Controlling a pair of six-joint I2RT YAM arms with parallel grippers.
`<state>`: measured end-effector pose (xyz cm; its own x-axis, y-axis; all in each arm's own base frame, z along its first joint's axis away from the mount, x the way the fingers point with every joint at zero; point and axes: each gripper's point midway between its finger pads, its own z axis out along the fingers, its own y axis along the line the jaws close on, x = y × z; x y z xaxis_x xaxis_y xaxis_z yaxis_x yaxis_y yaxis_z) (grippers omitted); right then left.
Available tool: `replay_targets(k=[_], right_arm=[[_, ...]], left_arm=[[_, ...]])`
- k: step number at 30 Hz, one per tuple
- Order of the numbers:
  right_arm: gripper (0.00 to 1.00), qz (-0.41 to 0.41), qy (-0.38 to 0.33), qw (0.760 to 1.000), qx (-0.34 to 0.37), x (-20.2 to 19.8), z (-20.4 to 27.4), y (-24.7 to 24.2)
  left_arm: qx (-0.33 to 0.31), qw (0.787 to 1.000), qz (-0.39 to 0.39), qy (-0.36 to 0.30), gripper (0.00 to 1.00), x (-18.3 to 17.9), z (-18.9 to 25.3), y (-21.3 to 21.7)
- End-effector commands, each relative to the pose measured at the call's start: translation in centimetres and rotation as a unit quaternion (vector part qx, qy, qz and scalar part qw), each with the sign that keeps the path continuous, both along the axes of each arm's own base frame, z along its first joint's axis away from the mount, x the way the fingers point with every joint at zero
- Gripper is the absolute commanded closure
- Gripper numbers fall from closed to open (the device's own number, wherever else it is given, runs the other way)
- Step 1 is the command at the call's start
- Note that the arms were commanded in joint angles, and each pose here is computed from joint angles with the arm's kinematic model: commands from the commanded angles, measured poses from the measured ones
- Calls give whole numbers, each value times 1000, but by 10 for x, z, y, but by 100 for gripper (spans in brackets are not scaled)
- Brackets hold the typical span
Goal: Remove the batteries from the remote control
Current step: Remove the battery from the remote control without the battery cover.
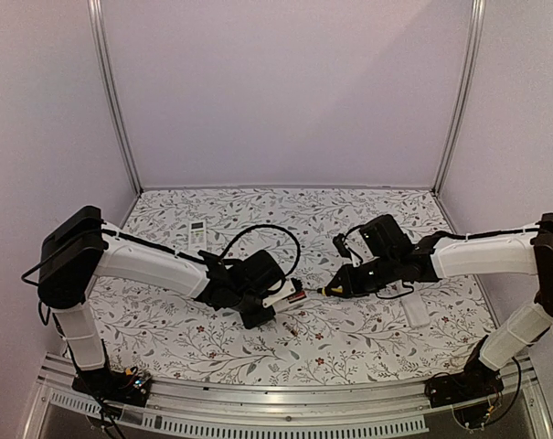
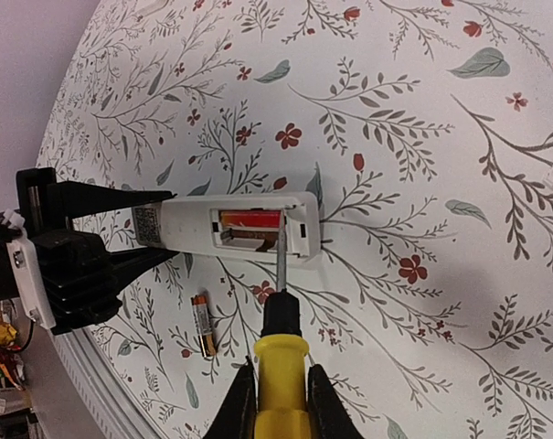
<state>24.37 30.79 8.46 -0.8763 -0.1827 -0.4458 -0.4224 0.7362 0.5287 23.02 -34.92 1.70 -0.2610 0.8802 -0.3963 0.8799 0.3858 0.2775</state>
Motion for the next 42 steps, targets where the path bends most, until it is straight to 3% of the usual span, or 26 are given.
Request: replay_targets(k=[1, 21, 42], right_arm=[[100, -7, -7, 1000, -15, 6, -2, -2], [100, 25, 26, 999, -11, -10, -11, 4], [100, -18, -5, 999, -46, 4, -4, -10]], left_arm=[[34, 998, -31, 39, 88, -25, -28, 3], [37, 998, -30, 40, 88, -25, -30, 3], [39, 998, -31, 44, 88, -26, -32, 3]])
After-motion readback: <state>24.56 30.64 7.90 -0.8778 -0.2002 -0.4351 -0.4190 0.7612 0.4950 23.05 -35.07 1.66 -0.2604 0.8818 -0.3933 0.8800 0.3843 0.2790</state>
